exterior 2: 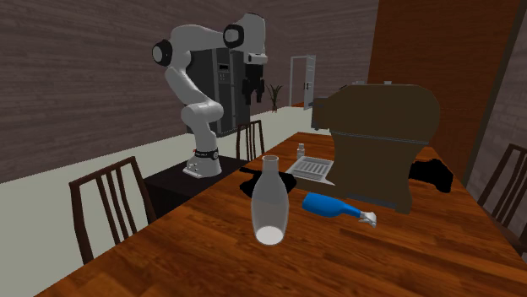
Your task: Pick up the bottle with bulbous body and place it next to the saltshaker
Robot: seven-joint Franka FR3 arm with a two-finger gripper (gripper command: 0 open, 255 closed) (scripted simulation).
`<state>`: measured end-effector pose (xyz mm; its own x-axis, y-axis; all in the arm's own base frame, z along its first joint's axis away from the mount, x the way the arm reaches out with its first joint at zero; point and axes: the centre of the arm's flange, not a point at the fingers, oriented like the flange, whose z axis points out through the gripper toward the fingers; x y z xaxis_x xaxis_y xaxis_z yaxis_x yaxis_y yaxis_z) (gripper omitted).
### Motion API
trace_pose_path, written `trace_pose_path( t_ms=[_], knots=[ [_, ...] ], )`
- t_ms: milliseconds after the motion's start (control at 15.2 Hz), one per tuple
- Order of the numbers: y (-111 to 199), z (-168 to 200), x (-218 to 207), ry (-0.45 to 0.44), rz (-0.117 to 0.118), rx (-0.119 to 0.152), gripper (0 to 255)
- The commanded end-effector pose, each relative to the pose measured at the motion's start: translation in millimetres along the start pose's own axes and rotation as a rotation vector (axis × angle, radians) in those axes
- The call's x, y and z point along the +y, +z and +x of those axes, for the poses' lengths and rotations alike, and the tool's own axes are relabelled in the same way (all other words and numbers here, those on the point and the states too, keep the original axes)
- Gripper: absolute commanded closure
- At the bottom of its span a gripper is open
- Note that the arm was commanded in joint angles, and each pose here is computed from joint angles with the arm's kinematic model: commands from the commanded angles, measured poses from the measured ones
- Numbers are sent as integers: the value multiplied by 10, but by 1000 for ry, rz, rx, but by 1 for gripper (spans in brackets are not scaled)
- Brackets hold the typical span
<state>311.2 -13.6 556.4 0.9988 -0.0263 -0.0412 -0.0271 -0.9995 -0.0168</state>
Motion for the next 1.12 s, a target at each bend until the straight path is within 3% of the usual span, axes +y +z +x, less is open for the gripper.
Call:
trace_pose_path(
  t_ms=[0, 1056],
  knots=[
    [0, 0, 0, 0, 0, 0, 0],
    [382, 1139, 1727, -34, -4, 4, 0]
  ],
)
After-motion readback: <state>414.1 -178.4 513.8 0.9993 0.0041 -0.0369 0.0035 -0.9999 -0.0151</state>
